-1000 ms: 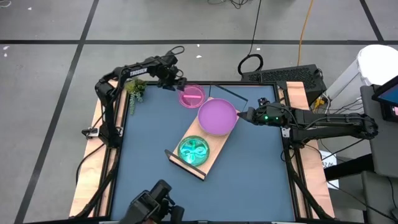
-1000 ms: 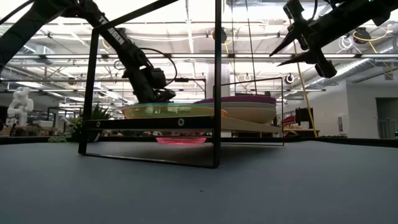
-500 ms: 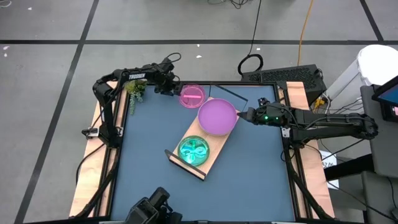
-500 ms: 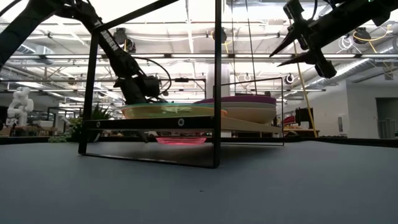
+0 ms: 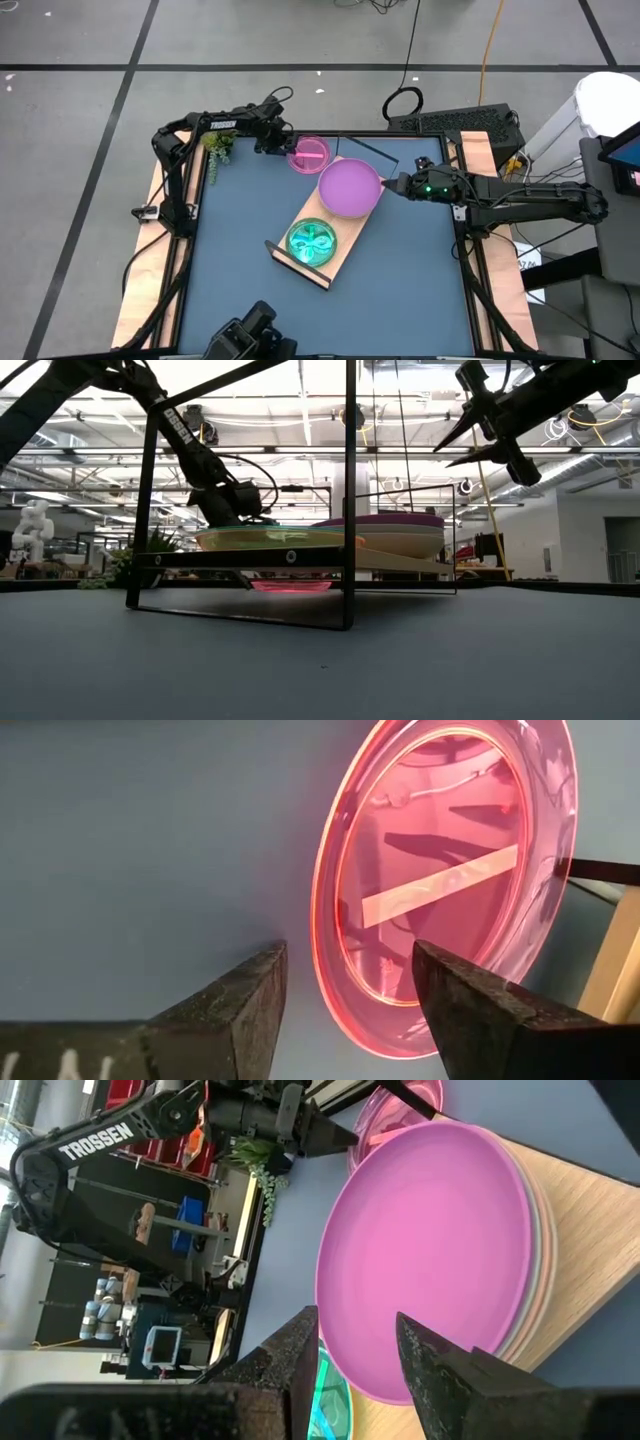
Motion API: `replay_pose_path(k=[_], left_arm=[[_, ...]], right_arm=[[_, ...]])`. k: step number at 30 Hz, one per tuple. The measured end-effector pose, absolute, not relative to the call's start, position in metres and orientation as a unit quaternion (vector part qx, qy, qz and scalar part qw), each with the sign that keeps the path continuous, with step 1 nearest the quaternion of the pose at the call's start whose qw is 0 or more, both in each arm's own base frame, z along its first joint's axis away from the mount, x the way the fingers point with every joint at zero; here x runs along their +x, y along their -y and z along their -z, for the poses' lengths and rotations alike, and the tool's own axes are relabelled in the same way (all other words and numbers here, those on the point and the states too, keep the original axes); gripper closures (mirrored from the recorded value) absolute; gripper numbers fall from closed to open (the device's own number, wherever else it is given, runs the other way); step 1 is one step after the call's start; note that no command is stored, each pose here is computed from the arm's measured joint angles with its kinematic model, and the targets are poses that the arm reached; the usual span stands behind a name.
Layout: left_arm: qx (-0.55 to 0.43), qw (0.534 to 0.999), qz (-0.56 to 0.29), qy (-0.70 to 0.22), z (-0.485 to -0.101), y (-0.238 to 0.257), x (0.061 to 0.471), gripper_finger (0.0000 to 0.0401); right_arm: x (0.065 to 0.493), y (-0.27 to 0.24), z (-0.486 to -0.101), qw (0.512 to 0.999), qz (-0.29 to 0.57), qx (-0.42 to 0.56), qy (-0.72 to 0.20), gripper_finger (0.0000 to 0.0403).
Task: Place and stack plates onto a shelf
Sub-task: Stack the pink plate on top of the blue plate on the shelf
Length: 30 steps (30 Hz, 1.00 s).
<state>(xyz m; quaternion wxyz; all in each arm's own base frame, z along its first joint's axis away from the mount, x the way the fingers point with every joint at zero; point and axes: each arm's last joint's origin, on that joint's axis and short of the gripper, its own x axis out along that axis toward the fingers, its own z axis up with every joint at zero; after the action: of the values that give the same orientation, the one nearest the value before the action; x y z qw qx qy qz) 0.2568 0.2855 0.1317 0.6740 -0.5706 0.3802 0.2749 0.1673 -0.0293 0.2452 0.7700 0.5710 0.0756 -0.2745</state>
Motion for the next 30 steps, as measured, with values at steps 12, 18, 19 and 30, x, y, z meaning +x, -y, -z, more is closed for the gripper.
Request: replay_pose_path(k=[12,18,19,30], left_arm=[[-0.568,0.684,-0.273,-0.367,-0.1316,-0.2866,0.2607,0.0213],[-0.558,0.687,-0.283,-0.369,-0.1308,-0.2870,0.2606,0.0273],[-0.557,0.687,-0.285,-0.370,-0.1308,-0.2870,0.2606,0.0282],[-0.542,0.695,-0.289,-0.375,-0.1306,-0.2876,0.2603,0.0325]], right_arm=[[0.1669,0.0297,-0.2448,0.770,0.281,0.568,-0.074,0.0282],[0.1669,0.0296,-0.2448,0.771,0.281,0.567,-0.074,0.0282],[0.1669,0.0296,-0.2447,0.771,0.281,0.566,-0.075,0.0282],[0.1669,0.0296,-0.2447,0.772,0.281,0.566,-0.075,0.0282]])
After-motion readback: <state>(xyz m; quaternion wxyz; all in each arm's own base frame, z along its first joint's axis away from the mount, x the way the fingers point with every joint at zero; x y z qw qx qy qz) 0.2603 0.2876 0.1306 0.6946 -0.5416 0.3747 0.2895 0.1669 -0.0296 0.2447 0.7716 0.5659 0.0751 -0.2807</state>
